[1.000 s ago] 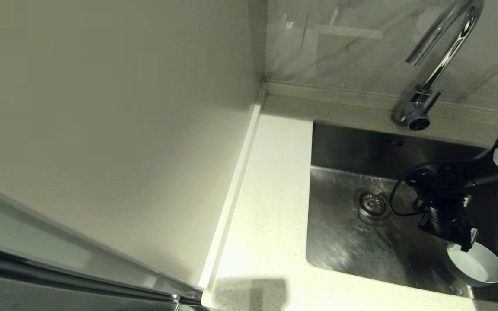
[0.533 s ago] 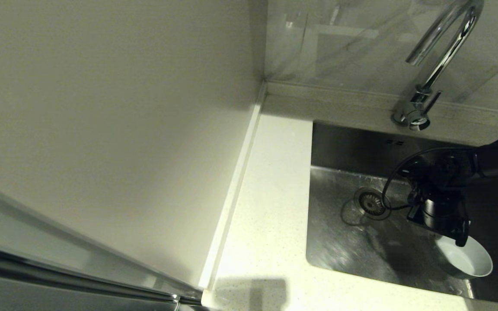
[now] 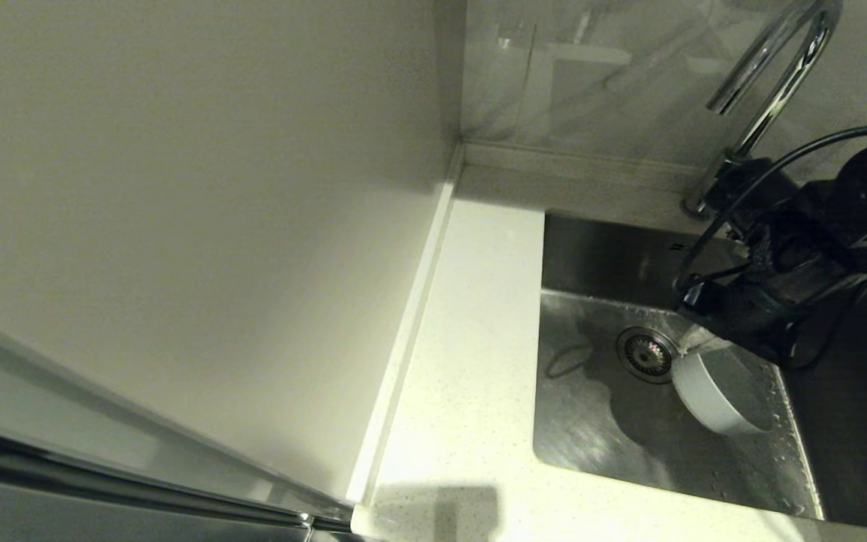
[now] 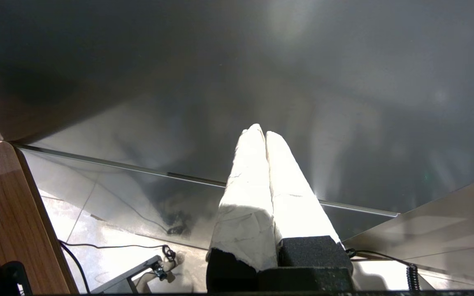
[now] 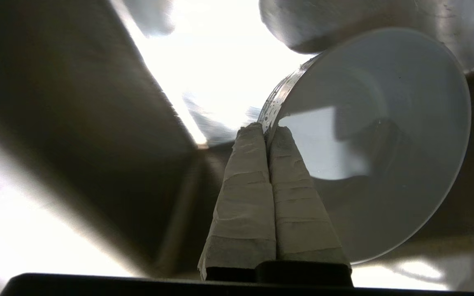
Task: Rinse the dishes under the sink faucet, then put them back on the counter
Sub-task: Put a bowl back to the table from the sink
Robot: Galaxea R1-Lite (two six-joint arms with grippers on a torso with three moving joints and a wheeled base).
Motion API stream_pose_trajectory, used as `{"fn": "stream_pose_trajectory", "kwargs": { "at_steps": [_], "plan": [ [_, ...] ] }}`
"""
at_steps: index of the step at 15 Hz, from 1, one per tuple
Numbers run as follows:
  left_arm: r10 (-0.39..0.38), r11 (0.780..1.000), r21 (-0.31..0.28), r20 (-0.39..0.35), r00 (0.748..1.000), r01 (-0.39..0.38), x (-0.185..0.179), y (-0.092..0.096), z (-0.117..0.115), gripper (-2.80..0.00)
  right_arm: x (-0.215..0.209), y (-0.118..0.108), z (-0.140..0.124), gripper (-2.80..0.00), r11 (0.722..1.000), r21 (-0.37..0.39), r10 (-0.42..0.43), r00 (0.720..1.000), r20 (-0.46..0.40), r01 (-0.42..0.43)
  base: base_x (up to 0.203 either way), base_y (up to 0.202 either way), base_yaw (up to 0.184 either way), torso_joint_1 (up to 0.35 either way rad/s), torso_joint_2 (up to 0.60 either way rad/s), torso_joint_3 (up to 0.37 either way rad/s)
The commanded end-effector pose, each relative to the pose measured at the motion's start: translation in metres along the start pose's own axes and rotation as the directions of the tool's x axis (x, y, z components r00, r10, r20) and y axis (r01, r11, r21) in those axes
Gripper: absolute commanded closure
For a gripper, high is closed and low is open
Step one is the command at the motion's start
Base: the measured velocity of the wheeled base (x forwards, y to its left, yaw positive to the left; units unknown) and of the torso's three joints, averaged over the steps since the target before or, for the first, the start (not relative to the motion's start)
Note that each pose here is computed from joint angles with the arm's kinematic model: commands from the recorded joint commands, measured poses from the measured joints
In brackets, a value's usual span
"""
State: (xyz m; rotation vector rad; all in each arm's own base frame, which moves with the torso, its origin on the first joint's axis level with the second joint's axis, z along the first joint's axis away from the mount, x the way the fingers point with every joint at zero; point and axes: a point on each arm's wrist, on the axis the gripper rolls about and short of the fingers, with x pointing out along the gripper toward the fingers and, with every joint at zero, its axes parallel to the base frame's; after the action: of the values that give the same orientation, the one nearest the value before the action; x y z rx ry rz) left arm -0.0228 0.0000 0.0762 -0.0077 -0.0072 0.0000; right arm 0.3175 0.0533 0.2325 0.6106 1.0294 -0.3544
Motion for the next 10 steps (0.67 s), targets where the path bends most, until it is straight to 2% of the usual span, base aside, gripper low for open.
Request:
{"fn": "stream_pose_trajectory", "kwargs": {
  "at_steps": [1, 2, 3, 4, 5, 6, 7, 8, 9, 10],
  "plan": [
    [0.000, 1.000, 0.000, -0.003, 1.000, 0.000, 0.000, 0.000, -0.001, 0.00, -0.044, -0.020, 0.011, 0.00, 0.986, 0.082, 0.143, 0.989, 0.019, -0.144, 0.000, 0.000, 0.000, 0.000, 0.00, 0.000],
    [0.000, 1.000, 0.000, -0.003, 1.000, 0.000, 0.000, 0.000, -0.001, 0.00, -0.052, -0.029, 0.019, 0.00, 0.964, 0.132, 0.236, 0.971, -0.030, -0.230, 0.000, 0.000, 0.000, 0.000, 0.00, 0.000],
    [0.000, 1.000, 0.000, -0.003, 1.000, 0.000, 0.000, 0.000, -0.001, 0.00, -0.058, -0.035, 0.024, 0.00, 0.933, 0.174, 0.332, 0.939, -0.085, -0.315, 0.000, 0.000, 0.000, 0.000, 0.00, 0.000],
    [0.000, 1.000, 0.000, -0.003, 1.000, 0.000, 0.000, 0.000, -0.001, 0.00, -0.063, -0.042, 0.031, 0.00, 0.880, 0.230, 0.454, 0.877, -0.156, -0.415, 0.000, 0.000, 0.000, 0.000, 0.00, 0.000],
    [0.000, 1.000, 0.000, -0.003, 1.000, 0.000, 0.000, 0.000, -0.001, 0.00, -0.068, -0.050, 0.038, 0.00, 0.812, 0.296, 0.571, 0.790, -0.223, -0.503, 0.000, 0.000, 0.000, 0.000, 0.00, 0.000],
    [0.000, 1.000, 0.000, -0.003, 1.000, 0.000, 0.000, 0.000, -0.001, 0.00, -0.072, -0.061, 0.045, 0.00, 0.726, 0.371, 0.682, 0.674, -0.284, -0.579, 0.000, 0.000, 0.000, 0.000, 0.00, 0.000],
    [0.000, 1.000, 0.000, -0.003, 1.000, 0.000, 0.000, 0.000, -0.001, 0.00, -0.074, -0.073, 0.051, 0.00, 0.640, 0.446, 0.767, 0.556, -0.321, -0.625, 0.000, 0.000, 0.000, 0.000, 0.00, 0.000],
    [0.000, 1.000, 0.000, -0.003, 1.000, 0.000, 0.000, 0.000, -0.001, 0.00, -0.073, -0.089, 0.058, 0.00, 0.570, 0.516, 0.821, 0.471, -0.323, -0.640, 0.000, 0.000, 0.000, 0.000, 0.00, 0.000],
    [0.000, 1.000, 0.000, -0.003, 1.000, 0.000, 0.000, 0.000, -0.001, 0.00, -0.064, -0.097, 0.062, 0.00, 0.547, 0.560, 0.836, 0.445, -0.321, -0.622, 0.000, 0.000, 0.000, 0.000, 0.00, 0.000],
    [0.000, 1.000, 0.000, -0.003, 1.000, 0.000, 0.000, 0.000, -0.001, 0.00, -0.058, -0.102, 0.063, 0.00, 0.546, 0.577, 0.835, 0.450, -0.317, -0.607, 0.000, 0.000, 0.000, 0.000, 0.00, 0.000]
  ]
}}
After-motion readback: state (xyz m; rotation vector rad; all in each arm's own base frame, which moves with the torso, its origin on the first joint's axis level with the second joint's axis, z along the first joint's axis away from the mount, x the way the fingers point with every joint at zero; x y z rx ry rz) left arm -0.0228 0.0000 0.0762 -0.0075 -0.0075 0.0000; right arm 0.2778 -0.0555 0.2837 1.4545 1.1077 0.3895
